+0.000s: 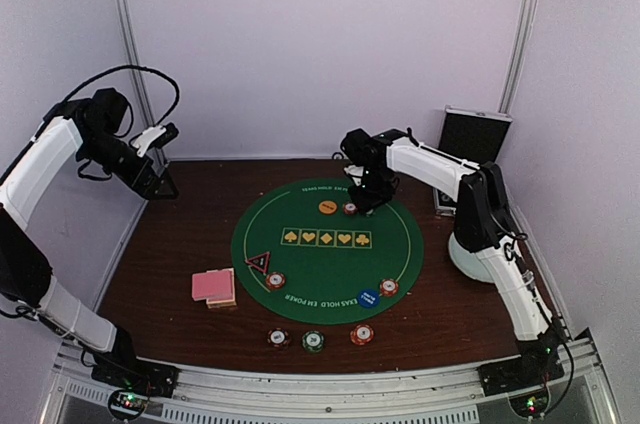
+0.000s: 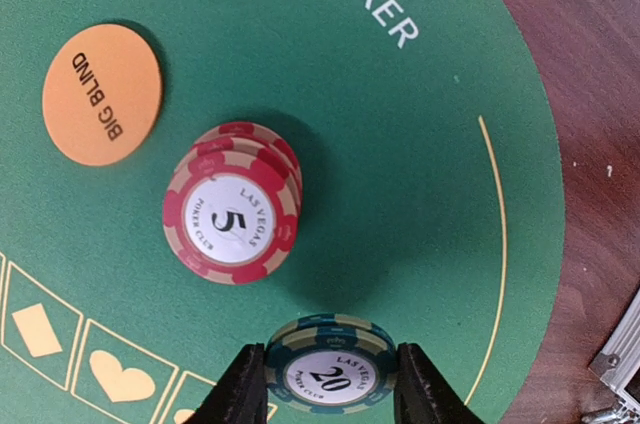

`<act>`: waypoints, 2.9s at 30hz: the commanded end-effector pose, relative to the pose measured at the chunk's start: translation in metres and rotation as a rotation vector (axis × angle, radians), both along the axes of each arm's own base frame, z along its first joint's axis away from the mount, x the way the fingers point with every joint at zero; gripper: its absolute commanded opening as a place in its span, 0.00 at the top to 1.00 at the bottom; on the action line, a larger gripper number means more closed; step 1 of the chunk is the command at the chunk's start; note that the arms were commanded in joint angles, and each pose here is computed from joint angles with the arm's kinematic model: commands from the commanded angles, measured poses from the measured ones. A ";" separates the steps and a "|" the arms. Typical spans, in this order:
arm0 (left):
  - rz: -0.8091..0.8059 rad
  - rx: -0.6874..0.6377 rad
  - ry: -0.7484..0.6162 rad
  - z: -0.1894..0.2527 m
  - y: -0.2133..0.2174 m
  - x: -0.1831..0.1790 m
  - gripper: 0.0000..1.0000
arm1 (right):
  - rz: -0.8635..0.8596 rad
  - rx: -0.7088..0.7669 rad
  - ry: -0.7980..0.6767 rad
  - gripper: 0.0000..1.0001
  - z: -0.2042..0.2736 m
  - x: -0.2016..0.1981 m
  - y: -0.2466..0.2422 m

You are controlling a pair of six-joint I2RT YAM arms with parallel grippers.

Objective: Distribute texas hold em gaming equipment

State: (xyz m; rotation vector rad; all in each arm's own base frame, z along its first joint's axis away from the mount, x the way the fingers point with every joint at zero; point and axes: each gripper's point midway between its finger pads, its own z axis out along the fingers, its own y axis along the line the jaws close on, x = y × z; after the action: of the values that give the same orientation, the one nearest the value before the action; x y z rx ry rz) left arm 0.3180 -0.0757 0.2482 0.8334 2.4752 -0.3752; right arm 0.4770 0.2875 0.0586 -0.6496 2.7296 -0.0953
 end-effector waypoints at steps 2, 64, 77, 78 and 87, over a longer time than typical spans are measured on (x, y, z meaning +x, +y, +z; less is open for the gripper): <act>-0.011 -0.003 -0.024 0.006 0.001 0.006 0.02 | -0.023 0.024 -0.008 0.77 -0.014 0.012 0.001; -0.021 -0.009 -0.055 0.024 0.000 -0.029 0.02 | 0.673 -0.002 0.215 0.07 0.001 -0.364 0.148; -0.024 -0.005 -0.056 0.024 0.000 -0.025 0.02 | 0.671 -0.016 0.248 0.22 -0.017 -0.360 0.148; -0.024 -0.003 -0.055 0.024 0.000 -0.025 0.02 | 0.671 -0.015 0.247 0.23 -0.018 -0.359 0.149; -0.024 0.000 -0.061 0.026 0.001 -0.023 0.02 | 0.673 -0.005 0.248 0.34 -0.016 -0.358 0.151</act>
State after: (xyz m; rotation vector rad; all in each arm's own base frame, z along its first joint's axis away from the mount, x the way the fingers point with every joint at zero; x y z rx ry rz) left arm 0.2903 -0.0767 0.2664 0.8555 2.4372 -0.3698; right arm 0.1149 0.4298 0.0349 -1.6363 2.5870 0.1083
